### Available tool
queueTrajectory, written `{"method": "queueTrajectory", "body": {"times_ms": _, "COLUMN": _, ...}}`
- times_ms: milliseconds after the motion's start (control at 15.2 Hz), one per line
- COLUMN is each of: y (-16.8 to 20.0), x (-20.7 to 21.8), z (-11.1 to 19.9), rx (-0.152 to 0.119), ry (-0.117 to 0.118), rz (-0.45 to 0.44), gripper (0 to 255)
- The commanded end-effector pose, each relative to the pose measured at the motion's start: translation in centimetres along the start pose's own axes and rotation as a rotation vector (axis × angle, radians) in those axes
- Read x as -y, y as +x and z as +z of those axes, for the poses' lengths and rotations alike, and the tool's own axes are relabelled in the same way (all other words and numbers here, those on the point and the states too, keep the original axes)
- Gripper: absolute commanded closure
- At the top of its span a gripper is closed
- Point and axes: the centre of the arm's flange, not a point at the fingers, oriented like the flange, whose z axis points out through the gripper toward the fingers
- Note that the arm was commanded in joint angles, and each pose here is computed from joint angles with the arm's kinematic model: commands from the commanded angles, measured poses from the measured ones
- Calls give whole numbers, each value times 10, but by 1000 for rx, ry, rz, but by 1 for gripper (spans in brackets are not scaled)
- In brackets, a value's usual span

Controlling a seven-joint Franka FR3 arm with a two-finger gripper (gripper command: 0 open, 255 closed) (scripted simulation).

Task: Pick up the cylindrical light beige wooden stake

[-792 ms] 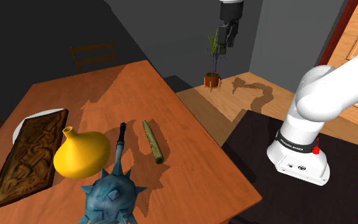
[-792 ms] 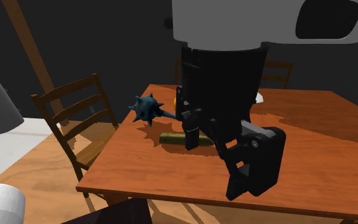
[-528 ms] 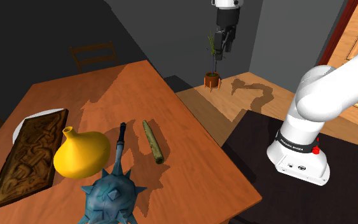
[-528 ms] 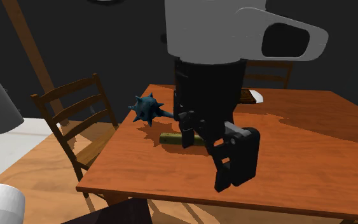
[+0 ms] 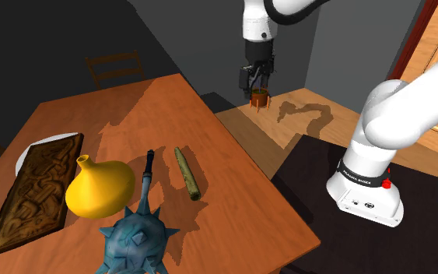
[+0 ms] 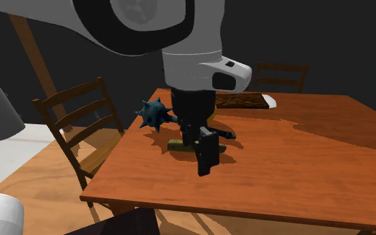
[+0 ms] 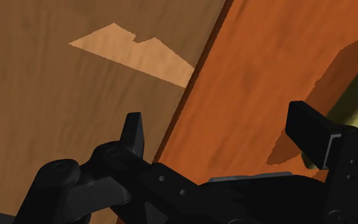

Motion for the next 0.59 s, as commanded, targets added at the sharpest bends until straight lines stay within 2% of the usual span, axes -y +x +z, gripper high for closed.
{"method": "queueTrajectory", "body": {"times_ms": 0, "y": 6, "x": 24, "z": 14, "rx": -3, "ry": -2, "rz": 36, "gripper": 0}}
{"method": "queueTrajectory", "body": {"times_ms": 528, "y": 27, "x": 113, "z": 70, "rx": -11, "ry": -13, "rz": 166, "gripper": 0}}
